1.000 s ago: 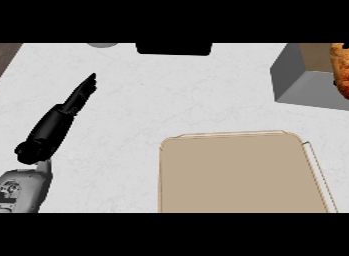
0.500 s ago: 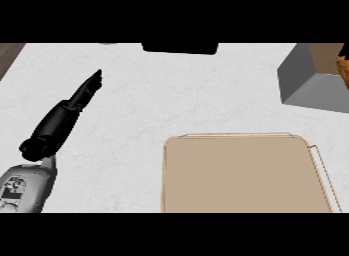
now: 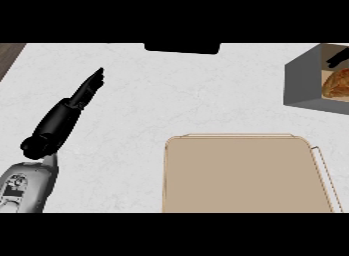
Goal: Pick the croissant from the tray and place it in the cardboard box
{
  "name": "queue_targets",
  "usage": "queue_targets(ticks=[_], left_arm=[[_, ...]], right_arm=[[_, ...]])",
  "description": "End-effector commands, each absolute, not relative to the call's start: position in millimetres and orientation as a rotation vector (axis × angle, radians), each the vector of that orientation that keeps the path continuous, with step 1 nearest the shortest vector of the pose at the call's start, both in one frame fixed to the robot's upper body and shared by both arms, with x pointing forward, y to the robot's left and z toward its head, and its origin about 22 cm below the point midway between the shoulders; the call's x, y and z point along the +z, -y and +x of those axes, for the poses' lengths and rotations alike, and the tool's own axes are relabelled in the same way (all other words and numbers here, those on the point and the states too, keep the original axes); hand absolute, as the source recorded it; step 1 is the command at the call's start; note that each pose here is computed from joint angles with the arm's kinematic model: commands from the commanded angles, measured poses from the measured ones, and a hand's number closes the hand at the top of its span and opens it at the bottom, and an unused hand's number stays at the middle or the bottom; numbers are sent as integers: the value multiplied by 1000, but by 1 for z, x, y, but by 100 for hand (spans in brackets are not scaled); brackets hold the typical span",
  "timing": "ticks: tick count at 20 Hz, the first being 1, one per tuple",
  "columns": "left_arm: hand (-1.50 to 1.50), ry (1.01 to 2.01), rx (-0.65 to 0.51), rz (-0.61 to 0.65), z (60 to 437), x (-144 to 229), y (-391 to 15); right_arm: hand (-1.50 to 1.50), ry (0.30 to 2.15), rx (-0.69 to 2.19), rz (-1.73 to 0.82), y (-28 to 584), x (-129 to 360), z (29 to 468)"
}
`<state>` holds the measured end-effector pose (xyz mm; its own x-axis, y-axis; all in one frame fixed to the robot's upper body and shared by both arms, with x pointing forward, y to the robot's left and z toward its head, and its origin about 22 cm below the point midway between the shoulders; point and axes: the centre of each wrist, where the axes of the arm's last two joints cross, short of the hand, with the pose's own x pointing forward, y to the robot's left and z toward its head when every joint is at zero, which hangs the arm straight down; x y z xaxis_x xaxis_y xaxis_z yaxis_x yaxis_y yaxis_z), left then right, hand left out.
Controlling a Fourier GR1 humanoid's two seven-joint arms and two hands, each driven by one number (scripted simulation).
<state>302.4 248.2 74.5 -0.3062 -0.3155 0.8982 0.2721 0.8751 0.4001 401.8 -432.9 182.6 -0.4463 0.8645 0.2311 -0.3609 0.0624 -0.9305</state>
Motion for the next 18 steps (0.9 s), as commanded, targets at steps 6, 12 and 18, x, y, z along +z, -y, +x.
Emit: queue_targets(ticks=[6, 12, 18], left_arm=[[0, 1795, -576, 41, 304, 76, -246], [0, 1793, -563, 55, 301, 73, -260], [0, 1789, -585, 20, 301, 74, -245]], right_arm=[[-150, 1828, 1073, -89, 429, 171, 414], [-150, 1810, 608, 121, 444, 163, 408], [-150, 1792, 400, 113, 477, 191, 391]])
